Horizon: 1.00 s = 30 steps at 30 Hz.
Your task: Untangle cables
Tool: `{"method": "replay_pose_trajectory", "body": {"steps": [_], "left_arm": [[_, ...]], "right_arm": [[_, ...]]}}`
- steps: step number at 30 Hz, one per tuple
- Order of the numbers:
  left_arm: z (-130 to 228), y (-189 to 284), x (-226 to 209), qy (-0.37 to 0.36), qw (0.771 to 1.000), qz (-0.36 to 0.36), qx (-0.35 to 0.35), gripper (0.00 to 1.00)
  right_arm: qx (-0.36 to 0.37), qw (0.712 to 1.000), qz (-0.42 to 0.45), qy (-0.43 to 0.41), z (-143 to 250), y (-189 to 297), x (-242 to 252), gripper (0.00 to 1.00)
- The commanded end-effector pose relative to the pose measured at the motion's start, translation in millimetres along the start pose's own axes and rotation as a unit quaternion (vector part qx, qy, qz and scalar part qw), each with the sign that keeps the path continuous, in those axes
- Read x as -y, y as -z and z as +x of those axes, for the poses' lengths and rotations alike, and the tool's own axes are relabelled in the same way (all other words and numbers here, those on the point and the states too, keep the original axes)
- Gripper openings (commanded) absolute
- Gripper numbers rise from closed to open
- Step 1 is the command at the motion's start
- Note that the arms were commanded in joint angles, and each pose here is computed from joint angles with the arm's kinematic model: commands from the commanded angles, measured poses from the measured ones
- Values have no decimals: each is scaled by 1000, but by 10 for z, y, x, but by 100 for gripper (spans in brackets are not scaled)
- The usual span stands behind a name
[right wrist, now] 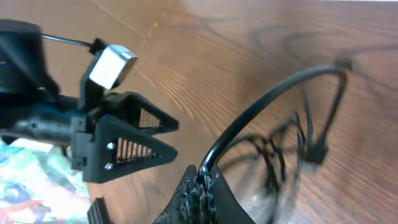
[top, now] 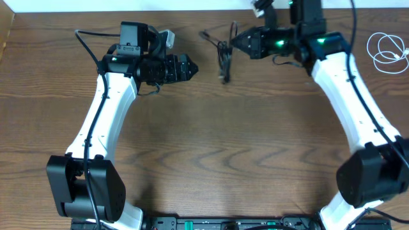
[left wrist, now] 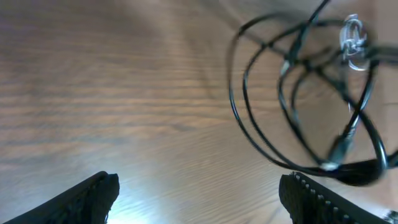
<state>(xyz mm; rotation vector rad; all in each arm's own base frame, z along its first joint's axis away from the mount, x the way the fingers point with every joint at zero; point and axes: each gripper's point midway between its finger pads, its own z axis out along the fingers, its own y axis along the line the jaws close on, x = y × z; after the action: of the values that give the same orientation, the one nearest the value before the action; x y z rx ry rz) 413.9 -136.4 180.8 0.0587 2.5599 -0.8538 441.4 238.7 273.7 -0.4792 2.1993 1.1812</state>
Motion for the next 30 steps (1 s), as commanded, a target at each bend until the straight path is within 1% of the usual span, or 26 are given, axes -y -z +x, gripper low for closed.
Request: {"method": "replay_pose_trajectory", "body": {"steps": [1, 6, 10, 15, 16, 18, 30], "left_arm": [[4, -42, 111, 10, 999, 45, -4, 88], [-105, -111, 346, 2, 993, 117, 5, 88], [-128, -267, 486, 22, 988, 152, -2, 88], [-71, -437, 646, 45, 983, 174, -22, 90], [-69, -461, 677, 49, 983, 177, -24, 94], [-98, -482, 769, 52, 981, 186, -19, 96], [-344, -433, 907, 130, 968, 213, 7, 97]], "right_arm": [[2, 1000, -26, 4, -37, 89, -116, 1], [-2, 999, -42, 1, -24, 106, -156, 1], [-2, 999, -42, -3, -22, 105, -155, 1], [-1, 999, -39, -5, -28, 125, -127, 1], [0, 999, -39, -6, -30, 129, -121, 1], [0, 999, -38, -6, -31, 132, -118, 1], [-6, 999, -31, -16, 7, 137, -81, 1]]}}
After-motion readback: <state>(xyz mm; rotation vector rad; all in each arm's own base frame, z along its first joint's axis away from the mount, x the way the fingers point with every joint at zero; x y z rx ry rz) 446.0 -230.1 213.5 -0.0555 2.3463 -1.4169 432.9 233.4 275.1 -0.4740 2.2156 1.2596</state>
